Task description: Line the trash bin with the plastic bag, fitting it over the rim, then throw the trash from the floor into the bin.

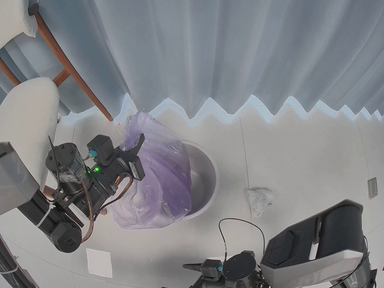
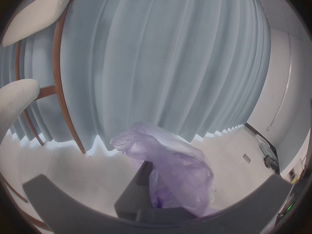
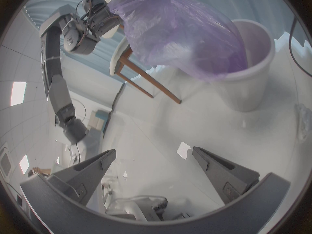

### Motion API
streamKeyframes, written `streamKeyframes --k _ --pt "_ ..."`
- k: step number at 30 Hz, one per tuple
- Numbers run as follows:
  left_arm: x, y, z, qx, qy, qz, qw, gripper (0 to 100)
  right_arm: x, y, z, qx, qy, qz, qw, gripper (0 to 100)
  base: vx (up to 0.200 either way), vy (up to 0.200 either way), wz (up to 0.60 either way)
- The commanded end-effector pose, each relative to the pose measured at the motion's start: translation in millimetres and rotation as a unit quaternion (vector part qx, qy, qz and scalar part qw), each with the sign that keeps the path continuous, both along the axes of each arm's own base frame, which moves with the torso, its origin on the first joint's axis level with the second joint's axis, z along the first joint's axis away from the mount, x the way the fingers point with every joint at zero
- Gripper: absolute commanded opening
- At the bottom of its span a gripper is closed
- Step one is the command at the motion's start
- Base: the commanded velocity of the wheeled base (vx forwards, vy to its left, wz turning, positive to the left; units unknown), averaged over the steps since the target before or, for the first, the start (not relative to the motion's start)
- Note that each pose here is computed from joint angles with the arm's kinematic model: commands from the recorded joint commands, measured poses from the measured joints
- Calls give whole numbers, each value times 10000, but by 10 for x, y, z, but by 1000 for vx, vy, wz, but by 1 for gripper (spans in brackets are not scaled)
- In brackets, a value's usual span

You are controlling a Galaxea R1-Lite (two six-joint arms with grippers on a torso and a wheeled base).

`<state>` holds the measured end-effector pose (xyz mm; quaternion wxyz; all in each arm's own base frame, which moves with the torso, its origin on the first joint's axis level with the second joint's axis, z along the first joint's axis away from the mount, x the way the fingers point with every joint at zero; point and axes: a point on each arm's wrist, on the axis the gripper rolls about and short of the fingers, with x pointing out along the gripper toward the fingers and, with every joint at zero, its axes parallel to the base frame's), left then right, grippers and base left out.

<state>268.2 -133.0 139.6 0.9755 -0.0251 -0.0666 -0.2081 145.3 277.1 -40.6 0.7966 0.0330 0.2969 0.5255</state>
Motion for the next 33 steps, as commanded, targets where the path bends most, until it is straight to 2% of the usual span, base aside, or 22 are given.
streamKeyframes --k 1,2,4,8,9,11,17,21,25,26,28,33 --pt "-16 -11 29 -24 -48 -36 10000 0 106 348 20 620 -40 -54 9981 100 0 0 0" --pt "-19 -15 31 -28 -55 -43 10000 0 145 427 32 729 -12 -165 9972 100 0 0 0" --pt "-17 -16 33 -28 -55 -43 10000 0 191 506 -14 686 34 -292 9972 100 0 0 0" --pt "-29 -36 54 -49 -96 -82 9999 0 278 672 -106 753 -4 -345 9966 100 0 0 0" --pt "-42 -60 70 -65 -122 -120 9998 0 313 738 -132 826 -48 -364 9959 0 0 0 0" --pt "-65 -79 85 -76 -143 -166 9997 0 397 896 -158 1045 -179 -427 9934 0 0 0 0" --pt "-109 -50 179 -159 -273 -168 9994 0 591 1106 -36 1402 -312 -575 9880 0 0 0 0" --pt "-128 -40 196 -170 -293 -168 9993 0 987 1175 218 1938 -717 -1111 9721 0 0 0 0" --pt "-135 -36 199 -170 -293 -168 9993 0 1405 1046 347 2016 -1030 -1630 9603 0 0 0 0" --pt "-135 -36 199 -170 -293 -168 9993 0 1405 1046 347 2016 -1030 -1630 9603 0 0 0 0" --pt "-142 -32 212 -180 -314 -169 9992 0 1637 962 457 2150 -1207 -1987 9485 0 0 0 0" --pt "-148 -44 204 -167 -303 -190 9992 0 1940 826 596 2308 -1392 -2301 9351 0 0 0 0"
